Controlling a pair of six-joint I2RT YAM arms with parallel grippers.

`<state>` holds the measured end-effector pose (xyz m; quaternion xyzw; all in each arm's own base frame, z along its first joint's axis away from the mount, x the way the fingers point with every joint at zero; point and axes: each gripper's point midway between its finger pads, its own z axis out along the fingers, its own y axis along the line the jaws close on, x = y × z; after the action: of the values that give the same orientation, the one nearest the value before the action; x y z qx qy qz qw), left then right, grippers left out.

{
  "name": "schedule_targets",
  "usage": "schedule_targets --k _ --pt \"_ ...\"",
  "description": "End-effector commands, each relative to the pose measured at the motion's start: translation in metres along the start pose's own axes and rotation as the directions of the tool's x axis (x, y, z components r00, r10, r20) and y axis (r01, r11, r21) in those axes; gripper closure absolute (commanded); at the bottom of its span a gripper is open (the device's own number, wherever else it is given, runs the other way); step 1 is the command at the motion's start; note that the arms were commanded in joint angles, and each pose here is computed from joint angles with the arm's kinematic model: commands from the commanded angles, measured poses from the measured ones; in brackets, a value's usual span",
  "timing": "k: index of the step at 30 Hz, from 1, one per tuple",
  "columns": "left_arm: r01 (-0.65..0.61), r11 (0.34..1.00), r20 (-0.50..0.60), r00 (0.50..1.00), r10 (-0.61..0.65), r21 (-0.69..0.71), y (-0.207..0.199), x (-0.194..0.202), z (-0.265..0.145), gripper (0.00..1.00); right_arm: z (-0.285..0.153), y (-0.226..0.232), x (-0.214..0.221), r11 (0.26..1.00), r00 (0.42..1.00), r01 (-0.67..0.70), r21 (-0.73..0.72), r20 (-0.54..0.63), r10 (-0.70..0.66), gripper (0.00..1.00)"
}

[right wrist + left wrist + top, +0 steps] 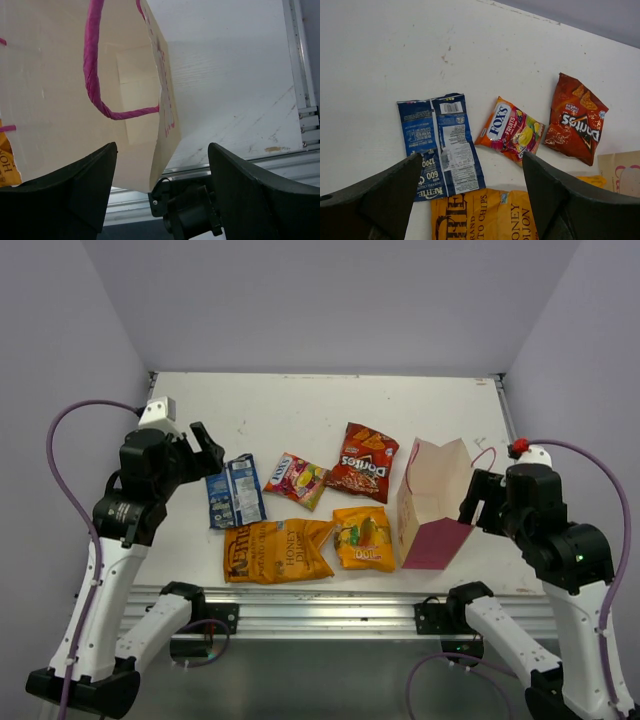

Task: Place the snacks into the paper bag

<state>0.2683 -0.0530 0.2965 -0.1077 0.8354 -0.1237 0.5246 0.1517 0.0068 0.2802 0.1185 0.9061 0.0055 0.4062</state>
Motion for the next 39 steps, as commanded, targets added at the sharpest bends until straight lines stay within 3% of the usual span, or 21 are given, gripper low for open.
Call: schedule_targets --k 1,5,8,10,11,15,22,25,33,39 --pt "0.017 1.000 0.000 1.000 -0.017 0.013 -0.001 0.005 0.004 0.15 0.011 0.002 -0.005 1.000 0.999 0.030 -0.001 0.024 -0.030 0.23" --pt "0.023 1.000 -0.002 1.000 -0.023 0.000 0.001 0.007 0.006 0.15 0.019 0.004 -0.005 1.000 0.999 0.028 0.002 0.027 -0.028 0.49" --pt "0.012 1.000 0.003 1.000 -0.012 -0.016 0.005 0.007 0.007 0.15 0.022 0.003 -0.002 0.999 0.999 0.036 0.005 0.028 -0.036 0.54" --pt "0.002 1.000 0.000 1.000 -0.002 -0.030 0.009 0.011 0.010 0.15 0.024 0.003 0.000 0.999 0.999 0.035 0.003 0.029 -0.035 0.67" --pt "0.000 0.999 -0.001 1.000 0.000 -0.046 0.012 0.013 0.012 0.15 0.024 0.003 0.001 0.999 0.999 0.037 0.002 0.027 -0.037 0.78" --pt "-0.011 0.992 -0.055 0.998 0.004 -0.129 0.035 0.046 0.030 0.16 0.022 0.000 -0.001 0.999 0.999 0.041 0.014 0.034 -0.041 0.99" --pt "-0.066 0.964 -0.204 0.979 0.012 -0.260 0.077 0.121 0.078 0.12 0.021 0.000 -0.002 0.999 0.998 0.050 0.011 0.033 -0.050 1.00" --pt "-0.046 0.970 -0.238 0.971 -0.013 -0.240 0.077 0.138 0.100 0.04 0.021 0.001 -0.002 0.998 0.998 0.056 0.010 0.030 -0.057 1.00" --pt "-0.031 0.955 -0.289 0.956 -0.058 -0.294 0.098 0.178 0.125 0.04 0.017 0.002 -0.009 0.998 0.997 0.057 0.004 0.054 -0.057 1.00" --pt "-0.043 0.949 -0.302 0.952 -0.056 -0.313 0.104 0.184 0.133 0.04 0.016 0.004 -0.013 0.998 0.996 0.065 -0.004 0.062 -0.064 1.00"
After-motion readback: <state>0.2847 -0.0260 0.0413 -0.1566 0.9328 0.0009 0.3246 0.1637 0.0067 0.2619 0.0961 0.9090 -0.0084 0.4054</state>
